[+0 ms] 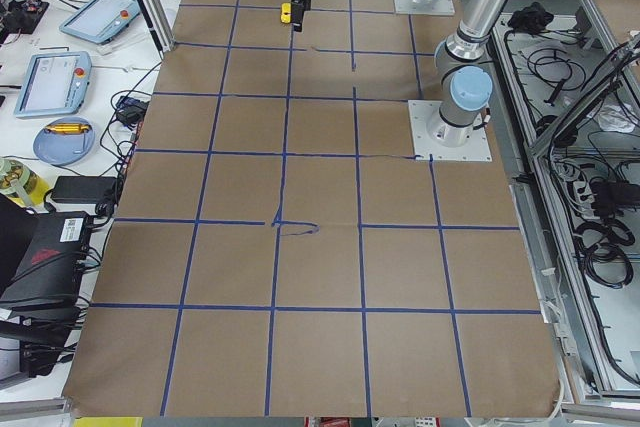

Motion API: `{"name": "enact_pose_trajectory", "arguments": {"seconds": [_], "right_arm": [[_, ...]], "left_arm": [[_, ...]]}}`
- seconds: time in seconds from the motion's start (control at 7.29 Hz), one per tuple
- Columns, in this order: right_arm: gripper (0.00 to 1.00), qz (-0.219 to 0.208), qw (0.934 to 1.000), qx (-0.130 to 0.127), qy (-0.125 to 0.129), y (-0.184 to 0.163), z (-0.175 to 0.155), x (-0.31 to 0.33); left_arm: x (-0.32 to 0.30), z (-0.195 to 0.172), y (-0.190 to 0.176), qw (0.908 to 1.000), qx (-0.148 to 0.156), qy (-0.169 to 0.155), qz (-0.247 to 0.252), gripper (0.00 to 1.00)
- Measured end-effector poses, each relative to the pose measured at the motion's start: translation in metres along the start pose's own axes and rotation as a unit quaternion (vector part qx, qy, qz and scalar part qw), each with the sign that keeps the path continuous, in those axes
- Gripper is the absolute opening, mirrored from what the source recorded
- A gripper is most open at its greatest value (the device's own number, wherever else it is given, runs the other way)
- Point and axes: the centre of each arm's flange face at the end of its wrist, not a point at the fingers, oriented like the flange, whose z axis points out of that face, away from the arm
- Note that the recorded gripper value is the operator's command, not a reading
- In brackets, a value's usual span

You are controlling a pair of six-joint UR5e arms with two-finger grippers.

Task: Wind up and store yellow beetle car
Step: 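Lower the right gripper onto the car and grasp it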

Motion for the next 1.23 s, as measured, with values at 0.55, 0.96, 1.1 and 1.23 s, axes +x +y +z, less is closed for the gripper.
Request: {"name": "enact_pose_trajectory", "arguments": {"seconds": [0.55,0.96,1.1,1.23], "right_arm": [[1.00,-0.172,0.9850,0.006,-0.003,-0.026,0.030,-0.004],[1.00,-0.292,0.9564,0.008,0.001,-0.061,0.071,-0.007],[1.00,-0.331,0.9435,0.024,0.004,-0.078,0.089,-0.012],[1.00,-0.368,0.9295,0.027,0.005,-0.088,0.115,-0.017]], "left_arm": [[0.035,-0.004,0.012,0.9996,0.000,-0.001,-0.028,1.00],[0.036,-0.004,0.012,0.9996,0.000,0.003,-0.028,1.00],[0.036,-0.004,0.012,0.9996,0.001,0.002,-0.028,1.00],[0.035,-0.004,0.012,0.9996,0.001,0.002,-0.029,1.00]]}}
